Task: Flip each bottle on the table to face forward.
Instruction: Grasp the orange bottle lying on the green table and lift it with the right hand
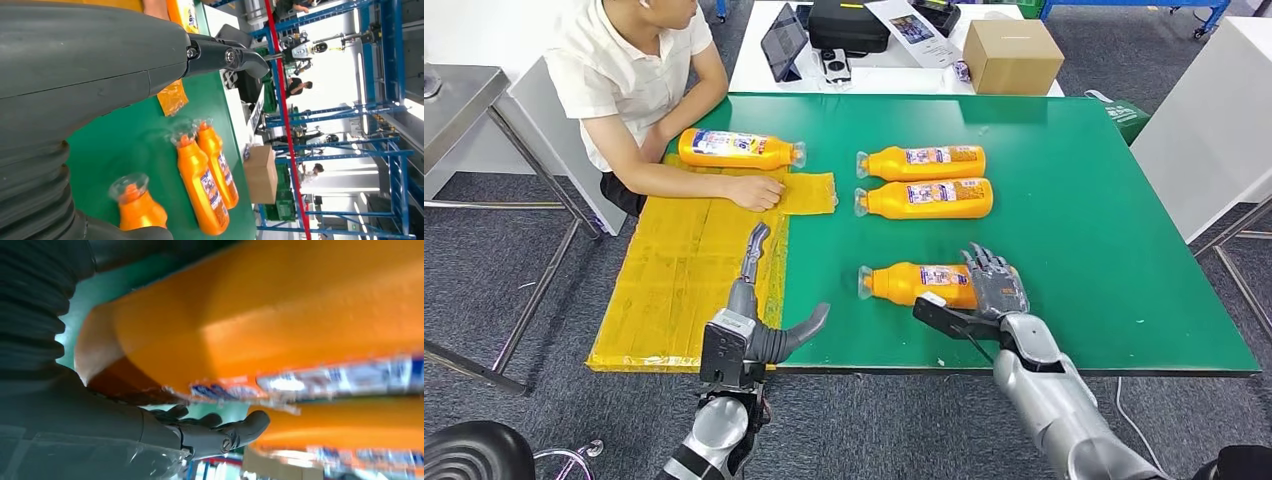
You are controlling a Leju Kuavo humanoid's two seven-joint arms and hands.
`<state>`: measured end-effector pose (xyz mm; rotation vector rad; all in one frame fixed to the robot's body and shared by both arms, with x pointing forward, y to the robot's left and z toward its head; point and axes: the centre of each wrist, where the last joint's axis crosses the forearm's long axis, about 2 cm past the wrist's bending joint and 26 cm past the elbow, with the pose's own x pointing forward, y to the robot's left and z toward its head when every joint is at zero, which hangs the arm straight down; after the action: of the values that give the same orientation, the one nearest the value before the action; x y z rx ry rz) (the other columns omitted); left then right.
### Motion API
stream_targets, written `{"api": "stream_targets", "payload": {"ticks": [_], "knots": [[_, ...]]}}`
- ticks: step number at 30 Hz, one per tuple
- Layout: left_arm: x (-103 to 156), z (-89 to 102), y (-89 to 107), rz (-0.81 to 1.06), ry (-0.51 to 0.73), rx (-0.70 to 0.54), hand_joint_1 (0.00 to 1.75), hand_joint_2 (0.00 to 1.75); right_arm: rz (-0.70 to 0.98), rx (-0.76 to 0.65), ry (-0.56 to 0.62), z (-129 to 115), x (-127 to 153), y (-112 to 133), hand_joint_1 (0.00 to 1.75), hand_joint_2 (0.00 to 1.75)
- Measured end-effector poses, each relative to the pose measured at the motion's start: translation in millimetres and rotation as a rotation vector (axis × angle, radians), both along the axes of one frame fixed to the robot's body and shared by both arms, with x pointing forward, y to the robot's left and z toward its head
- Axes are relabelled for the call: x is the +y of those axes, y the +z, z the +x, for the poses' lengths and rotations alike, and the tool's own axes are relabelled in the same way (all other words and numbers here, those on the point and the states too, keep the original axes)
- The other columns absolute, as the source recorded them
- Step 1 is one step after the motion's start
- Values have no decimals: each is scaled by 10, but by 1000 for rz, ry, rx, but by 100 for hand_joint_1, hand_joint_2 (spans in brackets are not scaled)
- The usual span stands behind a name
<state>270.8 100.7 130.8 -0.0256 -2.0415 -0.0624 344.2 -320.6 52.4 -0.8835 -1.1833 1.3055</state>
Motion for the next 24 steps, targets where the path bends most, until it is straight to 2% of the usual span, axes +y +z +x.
{"api": "stream_targets", "payload": {"ticks": [6,10,13,19,21,24], "knots": [[-1,5,4,5,-10,9,0,175,-26,89,8,29,-135,24,175,175],[0,5,-1,-7,-41,10,0,175,145,134,52,-34,-286,44,175,175],[5,8,-4,-11,-54,8,0,175,209,134,70,-114,-369,49,175,175],[7,10,-7,-45,-64,27,0,175,351,84,103,-279,-365,20,175,175],[3,10,-13,-101,-64,80,0,175,451,53,119,-357,-300,2,175,175],[-38,0,-83,-273,-105,295,0,175,608,-2,135,-455,-126,0,175,175]]}}
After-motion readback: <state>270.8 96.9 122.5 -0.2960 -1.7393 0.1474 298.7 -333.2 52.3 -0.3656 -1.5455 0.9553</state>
